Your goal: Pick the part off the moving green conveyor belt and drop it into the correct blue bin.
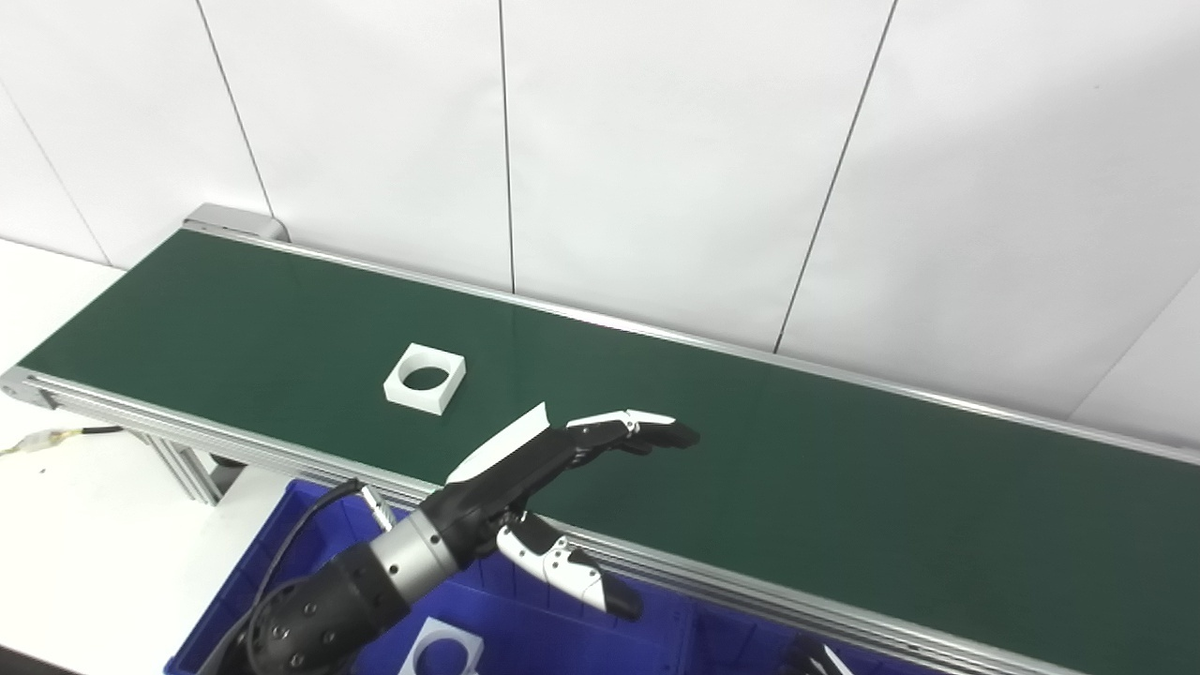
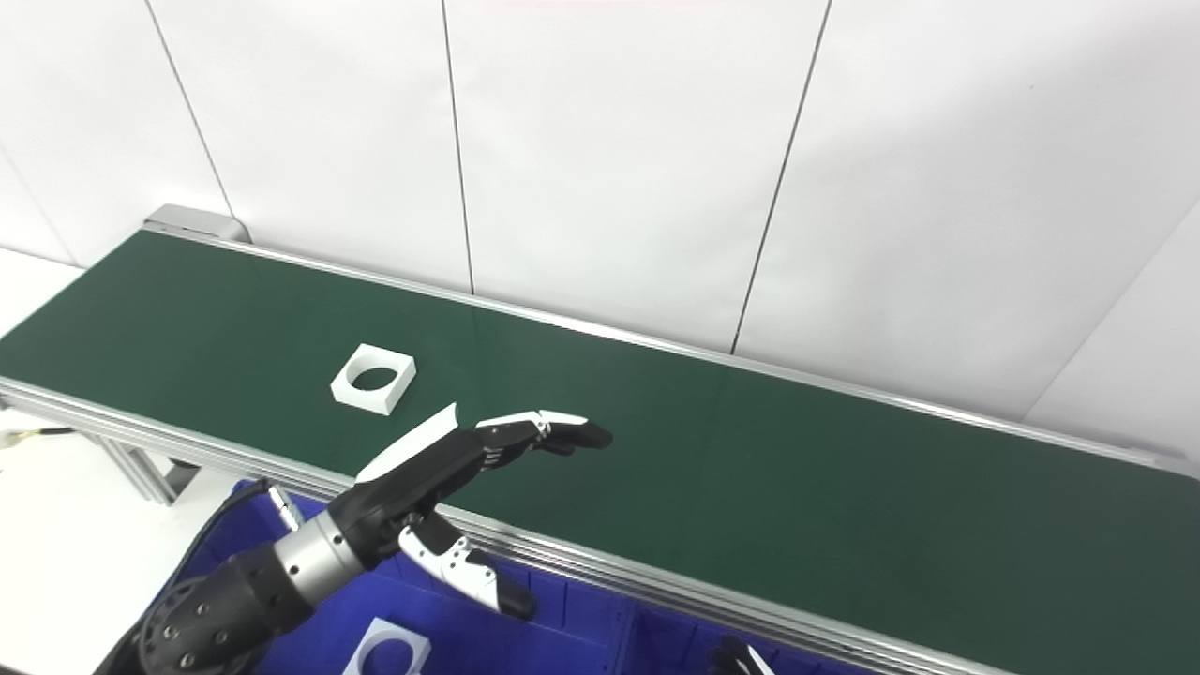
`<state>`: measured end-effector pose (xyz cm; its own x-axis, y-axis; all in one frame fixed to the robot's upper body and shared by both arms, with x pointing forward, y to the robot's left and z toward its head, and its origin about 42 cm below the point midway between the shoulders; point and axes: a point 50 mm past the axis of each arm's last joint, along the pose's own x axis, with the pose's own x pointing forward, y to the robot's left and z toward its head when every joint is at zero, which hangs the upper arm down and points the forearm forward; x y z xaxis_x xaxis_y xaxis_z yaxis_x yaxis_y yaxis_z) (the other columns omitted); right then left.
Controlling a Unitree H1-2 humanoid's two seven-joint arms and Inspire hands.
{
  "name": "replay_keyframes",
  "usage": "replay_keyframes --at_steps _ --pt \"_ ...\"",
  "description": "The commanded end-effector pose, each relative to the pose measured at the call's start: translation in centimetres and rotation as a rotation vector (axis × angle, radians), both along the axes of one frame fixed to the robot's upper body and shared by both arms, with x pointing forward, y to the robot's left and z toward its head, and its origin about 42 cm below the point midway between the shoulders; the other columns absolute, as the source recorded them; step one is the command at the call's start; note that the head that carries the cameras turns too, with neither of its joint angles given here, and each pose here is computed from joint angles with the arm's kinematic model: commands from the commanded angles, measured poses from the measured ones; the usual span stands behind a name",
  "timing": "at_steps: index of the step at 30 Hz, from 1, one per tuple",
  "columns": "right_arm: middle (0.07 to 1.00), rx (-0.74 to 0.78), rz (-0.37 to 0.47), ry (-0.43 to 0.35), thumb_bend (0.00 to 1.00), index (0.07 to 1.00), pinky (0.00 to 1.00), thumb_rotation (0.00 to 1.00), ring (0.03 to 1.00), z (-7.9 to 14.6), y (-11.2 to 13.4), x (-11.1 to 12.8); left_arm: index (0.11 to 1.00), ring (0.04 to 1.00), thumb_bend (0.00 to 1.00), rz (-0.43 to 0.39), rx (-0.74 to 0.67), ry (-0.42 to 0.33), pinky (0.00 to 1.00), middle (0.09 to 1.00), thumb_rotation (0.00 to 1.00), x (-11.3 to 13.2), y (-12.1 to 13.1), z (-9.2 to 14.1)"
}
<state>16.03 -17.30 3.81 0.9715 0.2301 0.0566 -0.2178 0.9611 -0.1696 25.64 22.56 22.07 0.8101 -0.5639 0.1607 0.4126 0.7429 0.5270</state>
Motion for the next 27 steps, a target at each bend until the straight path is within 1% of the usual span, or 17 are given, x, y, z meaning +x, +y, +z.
replay_keyframes --at_steps 1,4,6,7,9,12,14,16,18,21,23,25,27 --pt "0.817 0.029 0.009 -0.086 0.61 0.852 0.66 0.67 0.788 1.0 0.2 0.4 0.839 0.828 0.92 0.015 0.085 -0.047 0.77 0.842 0.39 1.2 0.2 1.4" --pt "0.819 0.032 0.011 -0.087 0.61 0.849 0.66 0.67 0.790 1.0 0.4 0.5 0.838 0.820 0.91 0.029 0.168 -0.061 0.74 0.841 0.36 2.9 0.6 2.0" --pt "0.818 0.030 0.013 -0.088 0.61 0.849 0.67 0.67 0.789 1.0 0.5 0.5 0.841 0.846 0.90 0.031 0.196 -0.064 0.77 0.853 0.34 3.9 0.8 2.4" --pt "0.818 0.030 0.013 -0.088 0.61 0.849 0.67 0.68 0.791 1.0 0.5 0.5 0.848 0.872 0.90 0.034 0.214 -0.067 0.80 0.865 0.33 4.4 1.0 2.6" --pt "0.818 0.034 0.013 -0.087 0.62 0.848 0.67 0.67 0.791 1.0 0.6 0.5 0.849 0.879 0.90 0.036 0.249 -0.074 0.81 0.868 0.33 5.4 1.4 3.0" --pt "0.815 0.035 0.014 -0.086 0.61 0.847 0.67 0.66 0.790 1.0 0.8 0.5 0.846 0.872 0.92 0.034 0.288 -0.087 0.79 0.868 0.35 6.8 2.1 3.4" --pt "0.813 0.033 0.014 -0.088 0.61 0.846 0.67 0.66 0.787 1.0 0.8 0.6 0.845 0.877 0.92 0.041 0.307 -0.078 0.80 0.868 0.33 7.6 2.5 3.5" --pt "0.812 0.031 0.016 -0.087 0.62 0.847 0.66 0.66 0.785 0.9 0.9 0.6 0.839 0.855 0.92 0.052 0.321 -0.068 0.77 0.853 0.31 8.6 3.0 3.2" --pt "0.813 0.031 0.016 -0.086 0.62 0.847 0.66 0.67 0.785 0.9 0.9 0.6 0.834 0.840 0.93 0.069 0.339 -0.061 0.75 0.841 0.32 9.5 3.5 2.8" --pt "0.812 0.035 0.017 -0.086 0.63 0.846 0.66 0.67 0.784 0.9 1.0 0.6 0.830 0.839 0.93 0.094 0.348 -0.026 0.76 0.825 0.31 10.6 4.3 2.3" --pt "0.814 0.037 0.015 -0.086 0.63 0.847 0.66 0.67 0.786 0.9 1.1 0.7 0.831 0.853 0.93 0.111 0.356 -0.004 0.77 0.842 0.31 11.3 4.8 2.0" --pt "0.814 0.042 0.014 -0.084 0.63 0.846 0.67 0.66 0.789 0.9 1.1 0.7 0.843 0.866 0.90 0.131 0.377 0.013 0.77 0.869 0.27 12.0 5.4 1.6" --pt "0.815 0.045 0.014 -0.084 0.63 0.845 0.67 0.66 0.789 0.9 1.1 0.6 0.848 0.869 0.89 0.149 0.400 0.020 0.77 0.874 0.26 12.6 5.8 1.3"
